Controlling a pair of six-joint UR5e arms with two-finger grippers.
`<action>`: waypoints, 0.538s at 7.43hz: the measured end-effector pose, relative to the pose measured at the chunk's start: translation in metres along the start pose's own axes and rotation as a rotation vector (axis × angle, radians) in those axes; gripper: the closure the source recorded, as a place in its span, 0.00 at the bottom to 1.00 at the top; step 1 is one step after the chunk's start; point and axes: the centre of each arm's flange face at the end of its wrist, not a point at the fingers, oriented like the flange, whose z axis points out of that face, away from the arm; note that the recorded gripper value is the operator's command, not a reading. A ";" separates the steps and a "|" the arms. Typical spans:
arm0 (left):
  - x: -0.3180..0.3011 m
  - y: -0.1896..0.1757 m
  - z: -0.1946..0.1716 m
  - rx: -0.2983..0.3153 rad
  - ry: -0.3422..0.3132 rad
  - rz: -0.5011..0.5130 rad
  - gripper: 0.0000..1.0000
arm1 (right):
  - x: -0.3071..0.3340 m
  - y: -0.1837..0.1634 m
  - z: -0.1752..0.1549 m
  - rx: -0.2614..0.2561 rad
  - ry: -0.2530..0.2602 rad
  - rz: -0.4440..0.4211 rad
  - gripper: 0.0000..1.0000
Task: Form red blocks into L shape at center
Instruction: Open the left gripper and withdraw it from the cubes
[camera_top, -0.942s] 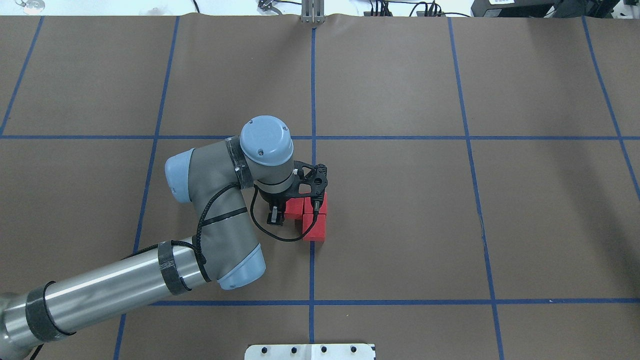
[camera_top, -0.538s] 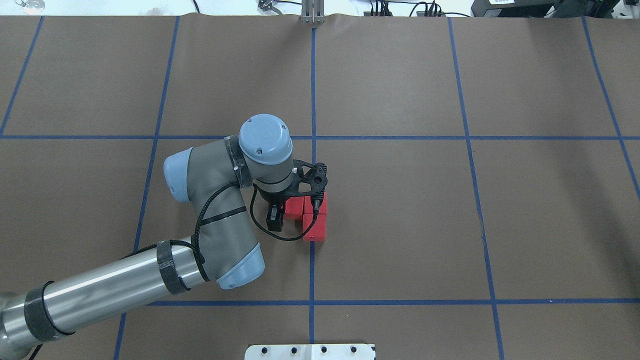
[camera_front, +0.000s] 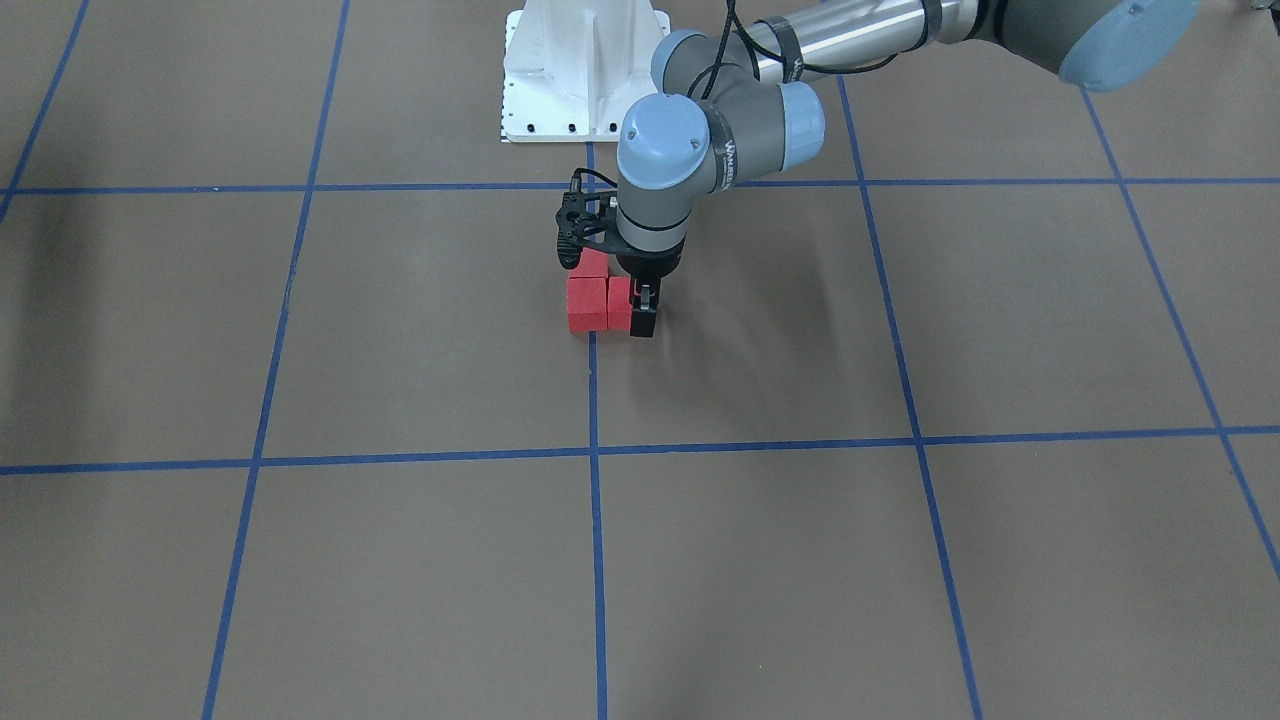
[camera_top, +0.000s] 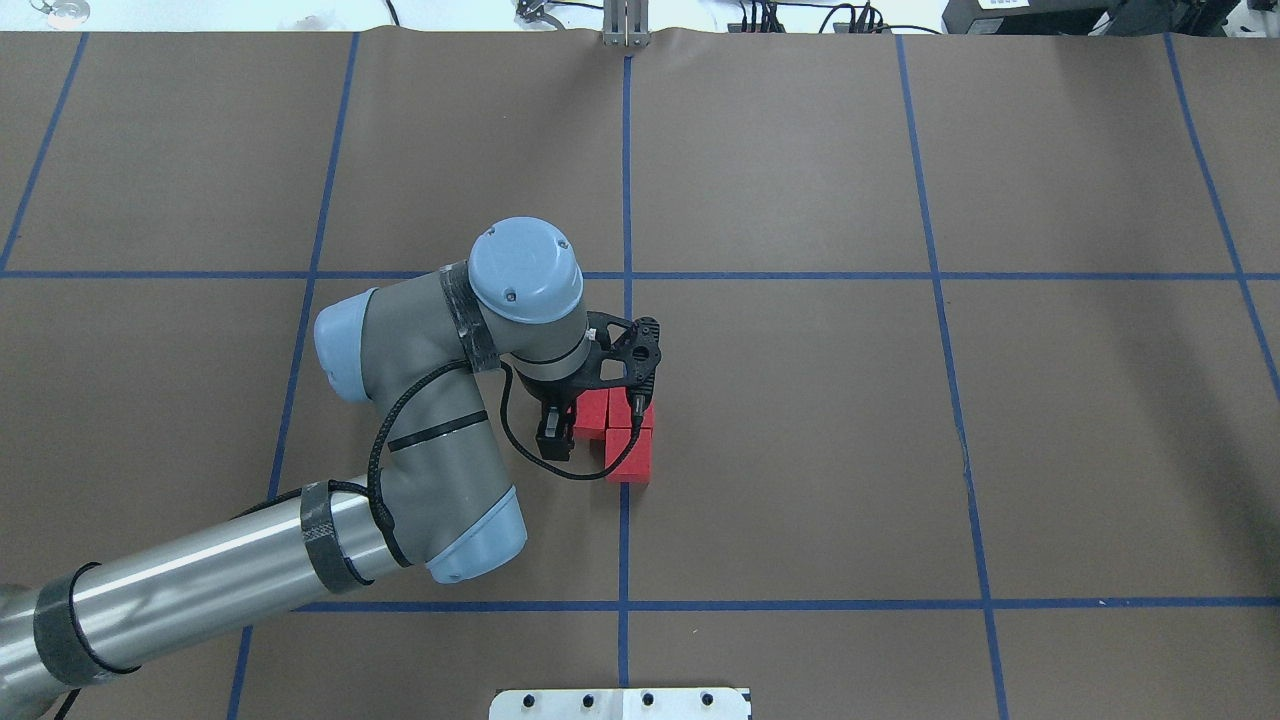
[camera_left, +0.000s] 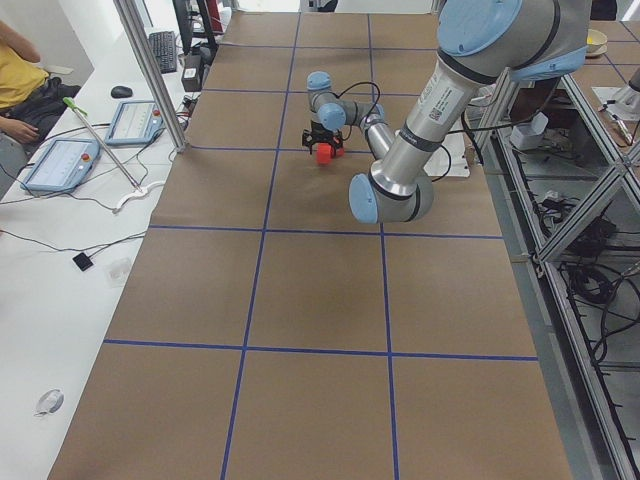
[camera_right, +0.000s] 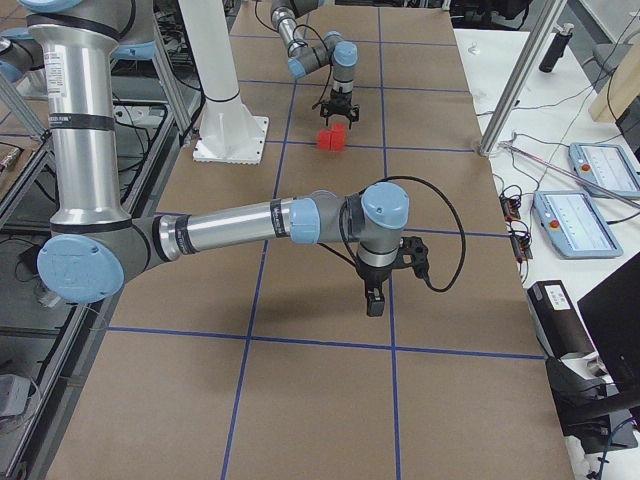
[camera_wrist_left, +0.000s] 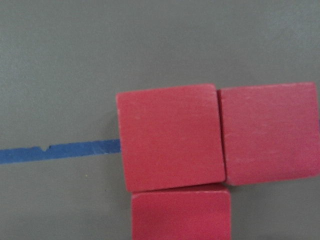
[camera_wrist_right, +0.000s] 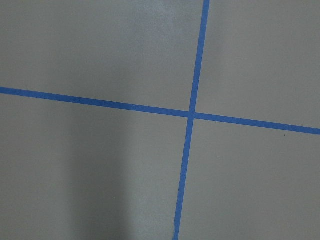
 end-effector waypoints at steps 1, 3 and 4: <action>0.004 -0.004 -0.022 0.017 -0.012 0.001 0.00 | 0.000 0.000 0.000 0.000 0.000 0.000 0.00; -0.001 0.002 -0.074 0.037 -0.053 -0.063 0.00 | 0.000 0.000 0.000 0.000 0.000 0.000 0.00; -0.014 0.015 -0.092 0.037 -0.080 -0.122 0.00 | 0.000 0.000 0.000 0.000 0.000 -0.001 0.00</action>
